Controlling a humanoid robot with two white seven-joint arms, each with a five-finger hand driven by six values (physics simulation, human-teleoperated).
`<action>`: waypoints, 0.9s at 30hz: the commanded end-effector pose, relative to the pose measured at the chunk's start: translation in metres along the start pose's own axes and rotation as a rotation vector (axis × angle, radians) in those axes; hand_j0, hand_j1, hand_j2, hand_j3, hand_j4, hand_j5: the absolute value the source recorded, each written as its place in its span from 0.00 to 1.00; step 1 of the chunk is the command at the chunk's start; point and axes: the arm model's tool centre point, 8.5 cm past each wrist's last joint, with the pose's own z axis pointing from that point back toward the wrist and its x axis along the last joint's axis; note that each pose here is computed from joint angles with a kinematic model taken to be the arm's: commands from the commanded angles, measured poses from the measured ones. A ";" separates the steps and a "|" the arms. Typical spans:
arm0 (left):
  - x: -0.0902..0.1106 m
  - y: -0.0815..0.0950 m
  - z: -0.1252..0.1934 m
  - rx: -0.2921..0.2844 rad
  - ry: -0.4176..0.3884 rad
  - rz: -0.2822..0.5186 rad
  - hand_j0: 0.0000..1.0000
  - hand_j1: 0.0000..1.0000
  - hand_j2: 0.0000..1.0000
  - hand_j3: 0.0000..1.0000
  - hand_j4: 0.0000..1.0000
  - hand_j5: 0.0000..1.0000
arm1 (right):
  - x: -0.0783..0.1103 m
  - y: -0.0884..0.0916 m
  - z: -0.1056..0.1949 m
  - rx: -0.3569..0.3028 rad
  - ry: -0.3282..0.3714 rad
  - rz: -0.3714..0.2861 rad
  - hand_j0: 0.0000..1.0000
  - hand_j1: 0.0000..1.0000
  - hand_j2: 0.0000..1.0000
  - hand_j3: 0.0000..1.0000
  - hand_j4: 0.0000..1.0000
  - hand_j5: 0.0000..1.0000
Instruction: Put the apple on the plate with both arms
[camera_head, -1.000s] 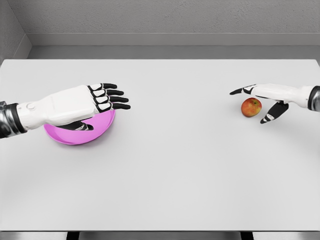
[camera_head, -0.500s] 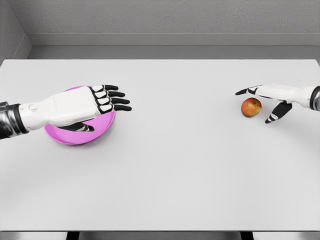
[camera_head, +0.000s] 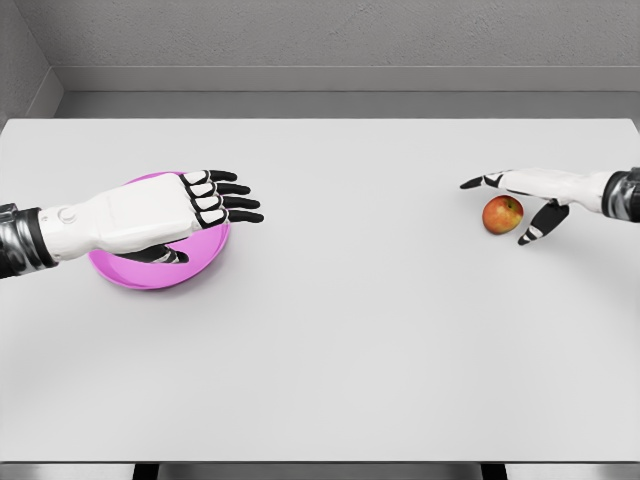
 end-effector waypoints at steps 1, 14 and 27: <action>0.000 0.001 0.000 0.006 0.001 0.004 1.00 1.00 1.00 1.00 1.00 1.00 | -0.002 0.001 -0.001 0.001 0.006 -0.004 1.00 1.00 1.00 1.00 1.00 1.00; 0.000 0.001 0.000 0.004 0.001 0.004 1.00 1.00 1.00 1.00 1.00 1.00 | -0.001 -0.003 0.001 -0.015 -0.012 -0.005 0.52 0.52 0.52 0.52 0.52 0.52; 0.000 0.001 0.000 0.004 0.001 0.004 1.00 1.00 1.00 1.00 1.00 1.00 | 0.037 -0.015 -0.012 -0.069 -0.194 0.017 0.51 0.51 0.51 0.51 0.51 0.51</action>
